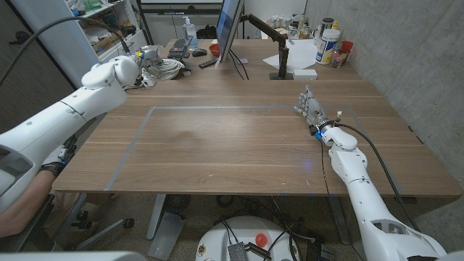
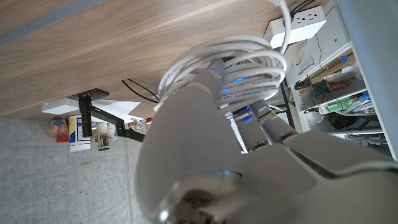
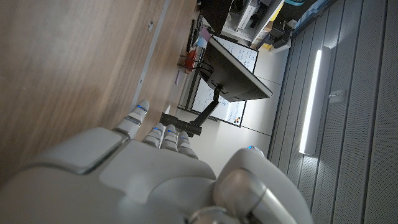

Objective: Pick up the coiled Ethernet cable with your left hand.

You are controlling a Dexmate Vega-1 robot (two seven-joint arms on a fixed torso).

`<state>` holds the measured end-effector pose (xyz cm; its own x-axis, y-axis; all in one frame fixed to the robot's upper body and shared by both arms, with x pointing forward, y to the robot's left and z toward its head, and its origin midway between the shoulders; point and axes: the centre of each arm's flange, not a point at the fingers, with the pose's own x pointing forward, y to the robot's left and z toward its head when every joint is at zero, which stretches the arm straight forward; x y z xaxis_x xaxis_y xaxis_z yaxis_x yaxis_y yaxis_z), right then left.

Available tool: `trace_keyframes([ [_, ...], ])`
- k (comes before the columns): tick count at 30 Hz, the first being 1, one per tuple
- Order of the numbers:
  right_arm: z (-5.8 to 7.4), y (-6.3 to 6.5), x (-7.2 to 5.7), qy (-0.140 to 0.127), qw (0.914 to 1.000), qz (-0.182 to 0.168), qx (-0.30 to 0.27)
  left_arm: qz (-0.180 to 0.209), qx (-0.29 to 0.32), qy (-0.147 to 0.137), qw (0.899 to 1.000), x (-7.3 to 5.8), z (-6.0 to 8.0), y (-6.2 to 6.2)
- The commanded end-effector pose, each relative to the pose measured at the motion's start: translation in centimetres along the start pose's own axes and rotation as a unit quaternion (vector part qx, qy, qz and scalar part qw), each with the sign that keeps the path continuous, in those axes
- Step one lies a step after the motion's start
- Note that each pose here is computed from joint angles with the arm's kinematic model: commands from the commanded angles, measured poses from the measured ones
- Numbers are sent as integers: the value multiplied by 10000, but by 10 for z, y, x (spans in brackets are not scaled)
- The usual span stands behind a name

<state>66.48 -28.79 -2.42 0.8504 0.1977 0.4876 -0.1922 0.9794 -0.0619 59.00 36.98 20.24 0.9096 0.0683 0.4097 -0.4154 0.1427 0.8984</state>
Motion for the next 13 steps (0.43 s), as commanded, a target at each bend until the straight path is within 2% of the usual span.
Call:
trace_keyframes([
  [1, 0, 0, 0, 4, 10000, -4, -4, 19, 33, -8, 10000, -3, 1, 3],
  [13, 0, 0, -1, -11, 10000, 14, -17, 31, 15, 1, 10000, -5, 1, 3],
])
